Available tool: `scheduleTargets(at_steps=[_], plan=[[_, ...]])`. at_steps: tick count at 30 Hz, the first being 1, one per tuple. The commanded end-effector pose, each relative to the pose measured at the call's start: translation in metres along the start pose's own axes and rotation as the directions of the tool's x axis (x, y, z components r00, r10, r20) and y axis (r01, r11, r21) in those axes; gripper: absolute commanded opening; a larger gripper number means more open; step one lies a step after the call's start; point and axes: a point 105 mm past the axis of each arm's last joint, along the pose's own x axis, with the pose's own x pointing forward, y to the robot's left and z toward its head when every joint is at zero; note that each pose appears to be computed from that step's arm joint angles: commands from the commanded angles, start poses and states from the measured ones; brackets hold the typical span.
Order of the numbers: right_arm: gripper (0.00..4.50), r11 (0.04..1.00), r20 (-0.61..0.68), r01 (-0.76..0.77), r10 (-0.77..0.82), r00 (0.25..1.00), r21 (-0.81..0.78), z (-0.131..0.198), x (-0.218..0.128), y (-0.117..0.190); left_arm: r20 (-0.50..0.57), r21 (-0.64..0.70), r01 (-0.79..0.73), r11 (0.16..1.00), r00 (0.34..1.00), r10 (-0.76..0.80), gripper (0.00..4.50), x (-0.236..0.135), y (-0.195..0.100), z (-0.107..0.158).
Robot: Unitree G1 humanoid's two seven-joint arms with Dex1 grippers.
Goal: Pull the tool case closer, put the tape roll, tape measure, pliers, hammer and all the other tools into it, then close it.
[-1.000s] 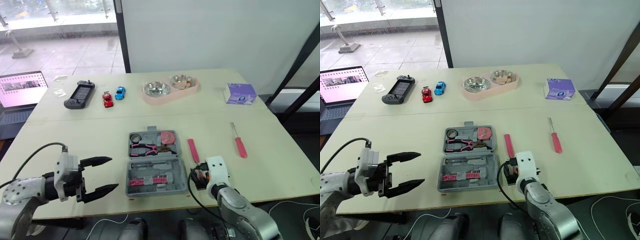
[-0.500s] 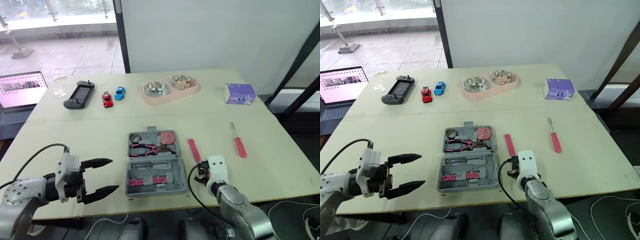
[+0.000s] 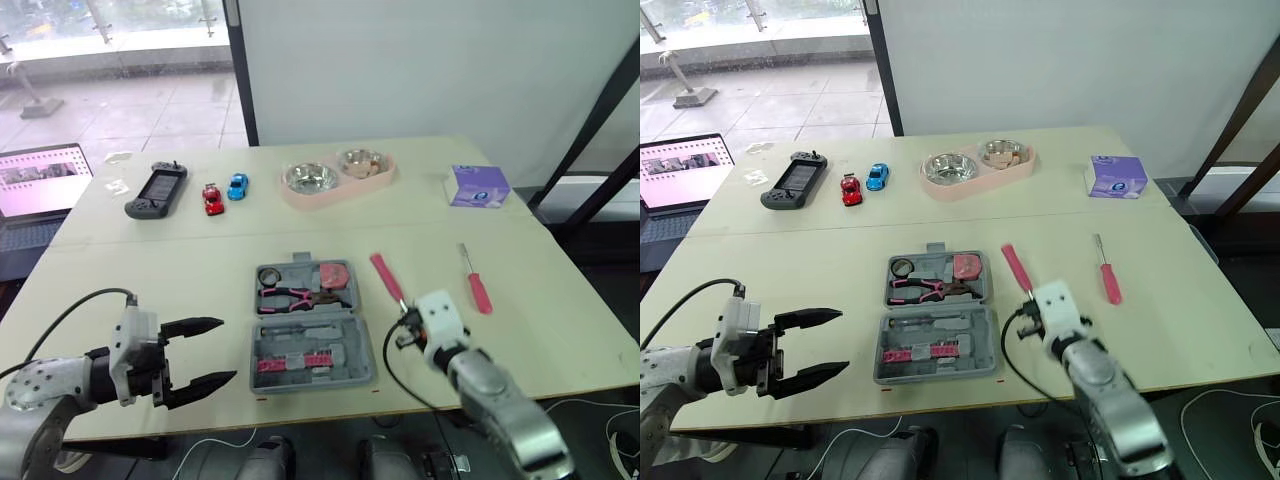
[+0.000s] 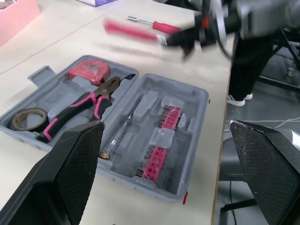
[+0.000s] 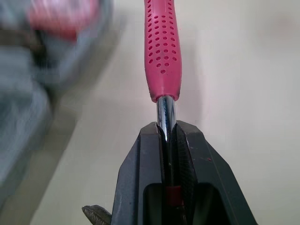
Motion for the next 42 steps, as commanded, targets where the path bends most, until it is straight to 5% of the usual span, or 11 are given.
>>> scheduleTargets(at_steps=[1, 7, 11, 17, 42], plan=[[0.02, 0.942, 0.102, -0.313, 0.325, 0.940, -0.117, 0.062, -0.011, 0.029, 0.014, 0.032, -0.024, 0.999, 1.000, 0.023, 4.50, -0.007, 0.005, 0.008], [0.02, 0.714, -0.135, -0.651, 0.641, 0.756, -0.256, 0.095, -0.009, 0.059, -0.005, 0.022, -0.026, 0.999, 1.000, 0.026, 4.50, -0.011, 0.003, 0.004], [0.02, 0.593, -0.325, -0.761, 0.688, 0.649, -0.263, 0.087, -0.007, 0.078, -0.013, 0.024, -0.026, 0.999, 1.000, 0.026, 4.50, -0.013, 0.001, 0.004], [0.02, 0.537, -0.503, -0.805, 0.638, 0.583, -0.251, 0.062, 0.002, 0.093, -0.059, 0.037, 0.009, 0.999, 0.998, -0.006, 4.50, -0.017, -0.007, -0.003], [0.02, 0.478, -0.582, -0.833, 0.606, 0.542, -0.277, 0.039, 0.028, 0.116, -0.074, 0.055, 0.010, 0.998, 0.997, -0.005, 4.50, -0.024, -0.013, -0.009]])
